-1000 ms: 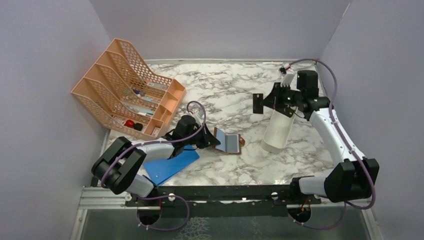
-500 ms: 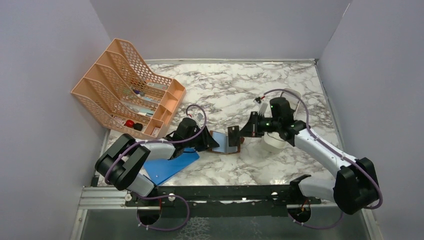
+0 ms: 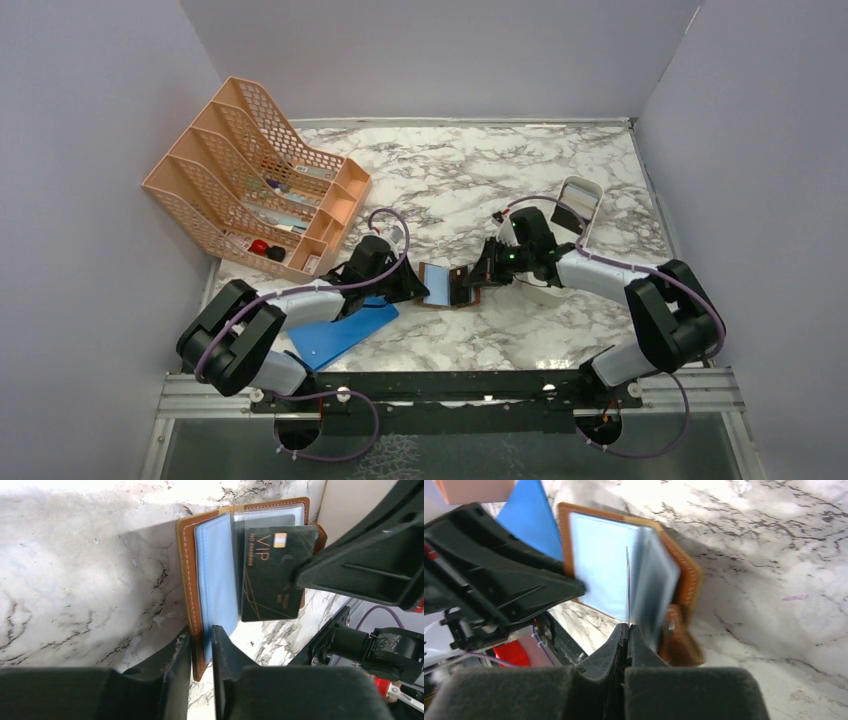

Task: Put the credit cards into the card holder
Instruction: Insert the credit card into the card holder.

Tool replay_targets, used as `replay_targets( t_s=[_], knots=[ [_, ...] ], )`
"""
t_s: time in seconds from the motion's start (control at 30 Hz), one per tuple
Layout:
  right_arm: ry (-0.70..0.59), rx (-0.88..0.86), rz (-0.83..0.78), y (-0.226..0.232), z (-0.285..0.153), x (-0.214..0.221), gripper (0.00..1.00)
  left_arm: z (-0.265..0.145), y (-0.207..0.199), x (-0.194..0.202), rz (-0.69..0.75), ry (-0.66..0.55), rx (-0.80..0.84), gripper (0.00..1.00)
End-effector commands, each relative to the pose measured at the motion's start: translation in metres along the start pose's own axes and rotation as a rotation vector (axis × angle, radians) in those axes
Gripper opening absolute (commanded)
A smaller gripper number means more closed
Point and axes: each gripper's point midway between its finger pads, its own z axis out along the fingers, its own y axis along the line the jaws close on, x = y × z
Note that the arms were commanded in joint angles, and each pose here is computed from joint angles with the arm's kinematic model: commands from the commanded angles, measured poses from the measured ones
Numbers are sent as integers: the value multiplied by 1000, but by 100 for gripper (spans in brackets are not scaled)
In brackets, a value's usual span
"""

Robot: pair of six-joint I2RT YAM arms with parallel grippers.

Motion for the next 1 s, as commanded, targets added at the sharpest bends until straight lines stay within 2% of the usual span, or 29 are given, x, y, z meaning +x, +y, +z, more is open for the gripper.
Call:
replay_targets(
  t_s=[0.0, 0.2, 0.3, 0.4, 0.47, 0.97],
  knots=[
    [-50, 24, -5, -3, 9, -15, 1, -8, 4, -8, 50, -39, -40, 18],
    [-44, 47, 4, -13, 13, -11, 1, -8, 11, -6, 63, -34, -61, 7],
    [-28, 10, 23, -11, 17, -7, 1, -6, 12, -4, 63, -23, -63, 7],
    [-13, -23, 41, -9, 21, -3, 1, -5, 15, -3, 60, -20, -72, 14],
    [-7, -22, 47, -10, 23, -2, 1, -4, 17, -3, 61, -22, -82, 15],
    [43, -121, 89, -3, 32, 10, 1, -2, 30, -1, 74, -17, -133, 11]
  ],
)
